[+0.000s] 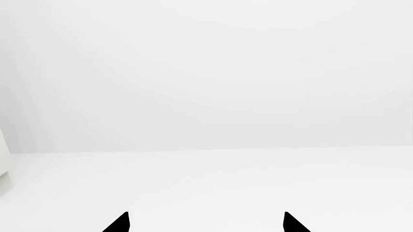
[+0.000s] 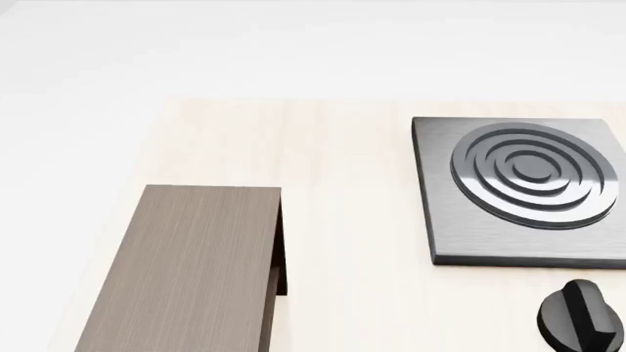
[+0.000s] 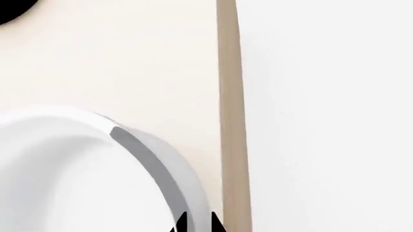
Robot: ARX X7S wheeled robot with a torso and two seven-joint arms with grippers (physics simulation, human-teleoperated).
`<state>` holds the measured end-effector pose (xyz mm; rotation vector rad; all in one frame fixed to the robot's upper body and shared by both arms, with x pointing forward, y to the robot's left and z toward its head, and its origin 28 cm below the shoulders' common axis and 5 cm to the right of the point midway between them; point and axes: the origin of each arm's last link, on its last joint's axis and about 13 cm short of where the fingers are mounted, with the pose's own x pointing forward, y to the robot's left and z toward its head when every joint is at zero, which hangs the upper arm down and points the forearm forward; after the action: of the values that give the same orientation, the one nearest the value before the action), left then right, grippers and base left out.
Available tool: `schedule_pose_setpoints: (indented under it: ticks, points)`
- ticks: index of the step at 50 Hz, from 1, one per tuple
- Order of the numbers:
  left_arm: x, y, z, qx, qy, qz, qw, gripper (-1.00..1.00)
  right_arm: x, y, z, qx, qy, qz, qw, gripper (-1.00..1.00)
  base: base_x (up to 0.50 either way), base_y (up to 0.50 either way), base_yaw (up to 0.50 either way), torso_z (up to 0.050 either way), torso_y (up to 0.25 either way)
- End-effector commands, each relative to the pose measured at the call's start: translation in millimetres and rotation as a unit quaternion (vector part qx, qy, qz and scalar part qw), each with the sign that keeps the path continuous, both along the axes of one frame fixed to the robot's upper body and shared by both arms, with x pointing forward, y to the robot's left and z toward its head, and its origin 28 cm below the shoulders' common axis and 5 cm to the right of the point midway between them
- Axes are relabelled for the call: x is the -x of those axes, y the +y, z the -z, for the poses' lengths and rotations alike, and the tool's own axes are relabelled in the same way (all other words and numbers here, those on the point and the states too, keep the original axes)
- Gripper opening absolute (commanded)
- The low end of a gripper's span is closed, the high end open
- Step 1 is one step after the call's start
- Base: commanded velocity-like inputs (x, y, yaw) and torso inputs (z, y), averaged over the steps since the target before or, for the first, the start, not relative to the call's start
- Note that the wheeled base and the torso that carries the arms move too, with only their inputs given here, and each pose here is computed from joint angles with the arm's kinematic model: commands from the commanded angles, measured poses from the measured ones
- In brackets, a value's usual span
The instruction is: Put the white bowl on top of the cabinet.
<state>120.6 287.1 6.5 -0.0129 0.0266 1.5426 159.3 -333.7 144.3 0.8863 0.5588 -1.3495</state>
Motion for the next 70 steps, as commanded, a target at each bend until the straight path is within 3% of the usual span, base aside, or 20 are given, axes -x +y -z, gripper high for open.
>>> schedule_pose_setpoints:
  ticks: [1, 20, 37, 58, 60, 61, 62, 63, 65, 66, 70]
  points:
    - [-0.2, 0.1, -0.1, 0.0, 0.0, 0.0, 1.0, 1.0, -5.2, 5.7, -15.8, 0.017, -0.02, -0.016, 1.0, -1.0, 0.0, 0.0, 0.0, 0.0, 0.0]
    - [0.0, 0.5, 0.6, 0.005, -0.002, 0.0, 1.0, 1.0, -19.6, 24.9, -70.7, 0.053, -0.078, -0.066, 0.993, -1.0, 0.0, 0.0, 0.0, 0.0, 0.0]
    - [0.2, 0.4, 0.7, 0.008, -0.004, 0.001, 1.0, 1.0, -29.0, 49.4, -138.9, 0.104, -0.133, -0.118, 0.979, -1.0, 0.0, 0.0, 0.0, 0.0, 0.0]
    - [0.0, 0.3, 0.9, 0.01, -0.005, 0.001, 1.0, 1.0, -41.4, 68.2, -169.7, 0.138, -0.146, -0.192, 0.961, -1.0, 0.0, 0.0, 0.0, 0.0, 0.001]
    - [0.0, 0.1, 0.8, 0.009, -0.005, 0.002, 1.0, 1.0, -48.5, 37.4, -89.0, 0.118, 0.052, -0.09, 0.988, -1.0, 0.0, 0.0, 0.0, 0.0, 0.005]
    - [0.2, 0.2, 0.9, 0.01, -0.006, 0.002, 1.0, 1.0, -57.4, 67.3, -61.8, 0.068, 0.073, -0.181, 0.978, -1.0, 0.0, 0.0, 0.0, 0.0, 0.0]
    - [0.4, 0.3, 1.0, 0.01, -0.006, 0.001, 1.0, 1.0, -63.6, 78.8, -77.4, 0.087, 0.052, -0.244, 0.965, -1.0, 0.0, 0.0, 0.0, 0.0, 0.0]
    - [0.5, 0.5, 1.1, 0.011, -0.006, 0.001, 1.0, 1.0, -68.0, 82.6, -103.1, 0.117, 0.014, -0.271, 0.955, -1.0, 0.0, 0.0, 0.0, 0.0, 0.0]
    - [0.3, 0.4, 1.3, 0.011, -0.006, 0.001, 1.0, 1.0, -71.0, 84.7, -166.4, 0.151, -0.115, -0.257, 0.947, -1.0, 0.0, 0.0, 0.0, 0.0, 0.0]
    - [0.3, 0.4, 1.2, 0.011, -0.006, 0.001, 1.0, 1.0, -69.2, 84.9, -179.5, 0.159, -0.141, -0.253, 0.944, -1.0, 0.0, 0.0, 0.0, 0.0, 0.0]
    - [0.2, 0.3, 1.0, 0.01, -0.006, 0.001, 1.0, 1.0, -71.6, 88.2, -185.3, 0.166, -0.144, -0.263, 0.939, -1.0, 0.0, 0.0, 0.0, 0.0, 0.0]
